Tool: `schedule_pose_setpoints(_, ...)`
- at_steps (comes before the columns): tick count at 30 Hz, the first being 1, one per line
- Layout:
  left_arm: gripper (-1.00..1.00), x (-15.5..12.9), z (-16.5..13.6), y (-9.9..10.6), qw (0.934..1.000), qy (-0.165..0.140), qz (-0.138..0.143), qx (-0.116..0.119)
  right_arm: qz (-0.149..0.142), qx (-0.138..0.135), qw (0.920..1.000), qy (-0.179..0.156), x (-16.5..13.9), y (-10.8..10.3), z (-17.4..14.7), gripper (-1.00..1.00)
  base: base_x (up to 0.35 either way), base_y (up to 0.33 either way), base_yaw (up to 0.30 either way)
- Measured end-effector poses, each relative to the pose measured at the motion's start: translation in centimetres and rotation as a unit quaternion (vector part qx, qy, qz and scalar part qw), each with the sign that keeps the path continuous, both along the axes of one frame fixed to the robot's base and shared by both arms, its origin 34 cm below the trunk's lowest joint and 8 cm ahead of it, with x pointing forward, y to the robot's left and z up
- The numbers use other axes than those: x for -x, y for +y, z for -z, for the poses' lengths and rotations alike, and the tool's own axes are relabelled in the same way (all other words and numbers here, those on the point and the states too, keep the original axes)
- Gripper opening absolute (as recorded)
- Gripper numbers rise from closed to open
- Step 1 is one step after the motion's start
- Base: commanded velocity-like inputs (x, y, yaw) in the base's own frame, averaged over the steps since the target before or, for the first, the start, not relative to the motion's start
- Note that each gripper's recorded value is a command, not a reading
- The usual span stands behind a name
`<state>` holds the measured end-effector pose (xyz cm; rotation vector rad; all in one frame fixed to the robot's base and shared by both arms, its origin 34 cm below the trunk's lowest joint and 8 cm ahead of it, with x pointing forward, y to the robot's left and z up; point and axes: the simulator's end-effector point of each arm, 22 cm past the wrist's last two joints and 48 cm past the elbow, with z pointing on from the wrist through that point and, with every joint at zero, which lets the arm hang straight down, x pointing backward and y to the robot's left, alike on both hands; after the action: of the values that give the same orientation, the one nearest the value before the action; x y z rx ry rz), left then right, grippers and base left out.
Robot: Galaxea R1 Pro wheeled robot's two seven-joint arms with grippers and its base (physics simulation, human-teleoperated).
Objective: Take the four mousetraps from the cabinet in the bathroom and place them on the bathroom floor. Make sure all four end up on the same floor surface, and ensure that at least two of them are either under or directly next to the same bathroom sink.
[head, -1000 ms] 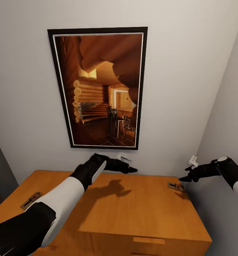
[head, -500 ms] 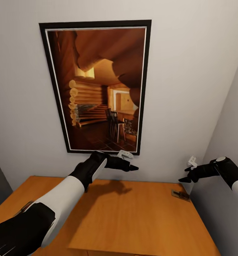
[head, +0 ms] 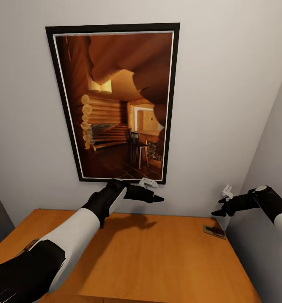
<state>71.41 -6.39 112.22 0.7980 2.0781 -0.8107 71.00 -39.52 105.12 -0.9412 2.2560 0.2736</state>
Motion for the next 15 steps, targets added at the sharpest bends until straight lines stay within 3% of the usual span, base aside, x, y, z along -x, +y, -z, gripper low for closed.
schedule_pose_setpoints(15,1.00,-0.01,0.03,0.02,1.0000,0.000,0.000,0.000,0.000,0.000,1.0000,0.000,0.00,0.01,-0.01,1.00,0.000,0.000,0.000)
